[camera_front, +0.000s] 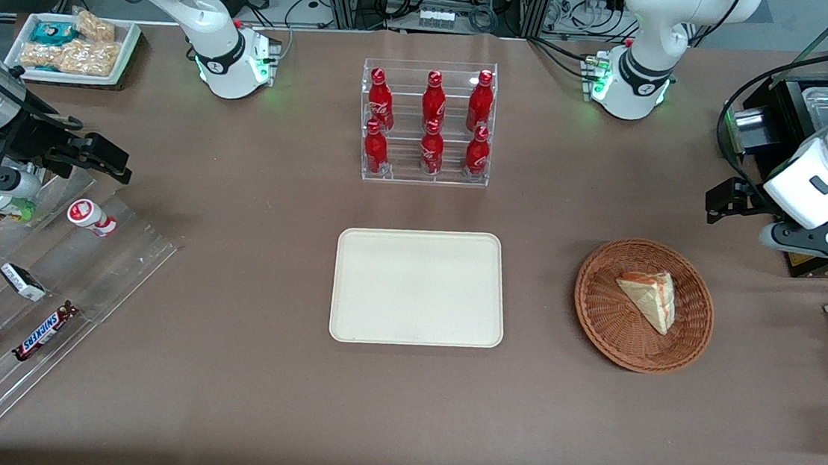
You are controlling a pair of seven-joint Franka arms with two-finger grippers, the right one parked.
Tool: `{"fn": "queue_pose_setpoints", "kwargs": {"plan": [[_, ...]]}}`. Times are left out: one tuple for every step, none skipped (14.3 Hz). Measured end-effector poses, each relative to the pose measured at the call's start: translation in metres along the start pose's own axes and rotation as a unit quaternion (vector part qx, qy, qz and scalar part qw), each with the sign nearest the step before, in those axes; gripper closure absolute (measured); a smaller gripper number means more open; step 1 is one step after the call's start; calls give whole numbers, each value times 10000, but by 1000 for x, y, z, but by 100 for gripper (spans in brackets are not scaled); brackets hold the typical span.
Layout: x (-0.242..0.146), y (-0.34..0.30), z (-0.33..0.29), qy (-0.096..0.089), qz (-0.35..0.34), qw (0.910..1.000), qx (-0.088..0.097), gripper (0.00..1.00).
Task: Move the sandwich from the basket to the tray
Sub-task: 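Move the left gripper over the wicker basket toward the sandwich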
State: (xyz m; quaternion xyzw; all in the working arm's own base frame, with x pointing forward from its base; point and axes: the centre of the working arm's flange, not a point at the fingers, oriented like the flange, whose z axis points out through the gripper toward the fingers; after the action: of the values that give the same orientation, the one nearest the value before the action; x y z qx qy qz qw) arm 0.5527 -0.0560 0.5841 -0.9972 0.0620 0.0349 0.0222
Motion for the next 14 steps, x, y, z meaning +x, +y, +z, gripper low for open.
{"fn": "queue_pose_setpoints", "kwargs": {"plan": [[0,0,0,-23,1,10000,0,0],[-1,0,1,-36,2,10000,0,0],[-1,0,1,-45,3,10000,-1,0],[-1,0,1,-51,3,10000,-1,0],[-1,0,1,-53,3,10000,-1,0],[-1,0,1,-54,3,10000,-1,0],[-1,0,1,-54,4,10000,-1,0],[-1,0,1,-55,4,10000,-1,0],[-1,0,1,-55,4,10000,-1,0],[-1,0,1,-56,4,10000,-1,0],[-1,0,2,-64,7,10000,-1,0],[-1,0,4,-99,12,9999,-2,0],[0,0,10,-166,15,9999,-5,0],[2,1,18,-254,18,9997,-8,0]]}}
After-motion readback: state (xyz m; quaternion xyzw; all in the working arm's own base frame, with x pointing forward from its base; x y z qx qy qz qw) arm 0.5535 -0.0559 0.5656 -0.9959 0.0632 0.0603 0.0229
